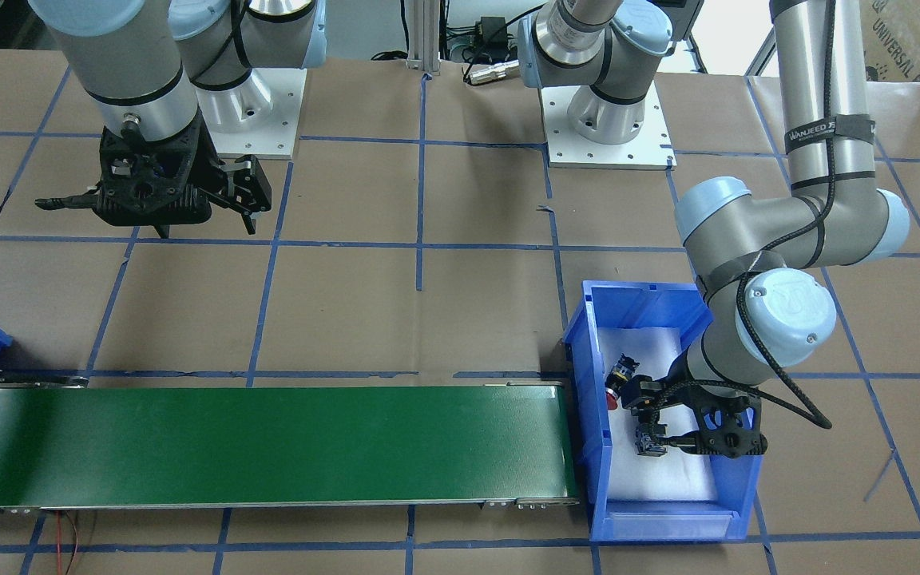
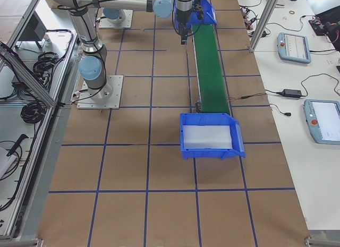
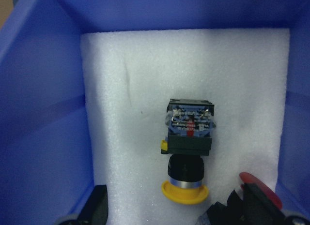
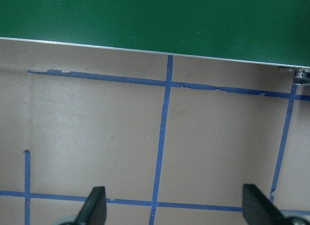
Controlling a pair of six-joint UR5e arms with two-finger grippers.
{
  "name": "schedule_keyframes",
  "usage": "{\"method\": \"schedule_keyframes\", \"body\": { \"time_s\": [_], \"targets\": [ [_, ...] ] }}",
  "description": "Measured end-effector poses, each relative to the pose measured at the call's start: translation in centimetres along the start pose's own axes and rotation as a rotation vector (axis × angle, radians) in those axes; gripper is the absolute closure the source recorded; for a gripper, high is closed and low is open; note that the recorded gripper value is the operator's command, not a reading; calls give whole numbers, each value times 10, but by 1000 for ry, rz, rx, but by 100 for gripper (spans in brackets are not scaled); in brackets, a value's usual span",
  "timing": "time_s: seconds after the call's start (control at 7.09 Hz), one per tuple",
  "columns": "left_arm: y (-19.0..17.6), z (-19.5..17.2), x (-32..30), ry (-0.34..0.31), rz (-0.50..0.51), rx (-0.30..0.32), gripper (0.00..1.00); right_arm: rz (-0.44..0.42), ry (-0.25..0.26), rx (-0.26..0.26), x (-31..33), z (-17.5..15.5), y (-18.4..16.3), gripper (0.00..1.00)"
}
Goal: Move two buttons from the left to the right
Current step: 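Lower the left gripper and grasp the yellow-capped button, then lift the yellow-capped button and carry it onto the green conveyor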
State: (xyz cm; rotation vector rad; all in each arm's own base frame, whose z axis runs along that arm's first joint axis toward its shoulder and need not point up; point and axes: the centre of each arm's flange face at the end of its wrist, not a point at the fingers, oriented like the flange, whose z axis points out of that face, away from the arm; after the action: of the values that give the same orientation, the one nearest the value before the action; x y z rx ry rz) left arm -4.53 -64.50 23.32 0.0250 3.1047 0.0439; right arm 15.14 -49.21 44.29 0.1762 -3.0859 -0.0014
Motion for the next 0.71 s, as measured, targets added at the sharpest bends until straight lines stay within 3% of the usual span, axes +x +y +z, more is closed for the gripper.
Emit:
{"method": "schedule_keyframes", "body": {
  "time_s": [0.14, 0.28, 0.42, 0.56, 0.71],
  "targets": [
    [-1, 7, 1, 5, -1, -3, 26, -1, 0, 0, 0, 0, 0, 0],
    [-2, 12, 1, 8, -2, -8, 60, -3, -1, 0, -1, 1, -1, 0],
    [-2, 14, 1, 9, -1, -11, 74, -5, -1, 1, -2, 1, -1, 0],
    [-2, 15, 1, 9, -1, -12, 77, -5, -1, 0, -2, 1, -1, 0],
    [-2, 15, 1, 10, -2, -13, 87, -4, -2, 0, -1, 1, -1, 0]
  ]
}}
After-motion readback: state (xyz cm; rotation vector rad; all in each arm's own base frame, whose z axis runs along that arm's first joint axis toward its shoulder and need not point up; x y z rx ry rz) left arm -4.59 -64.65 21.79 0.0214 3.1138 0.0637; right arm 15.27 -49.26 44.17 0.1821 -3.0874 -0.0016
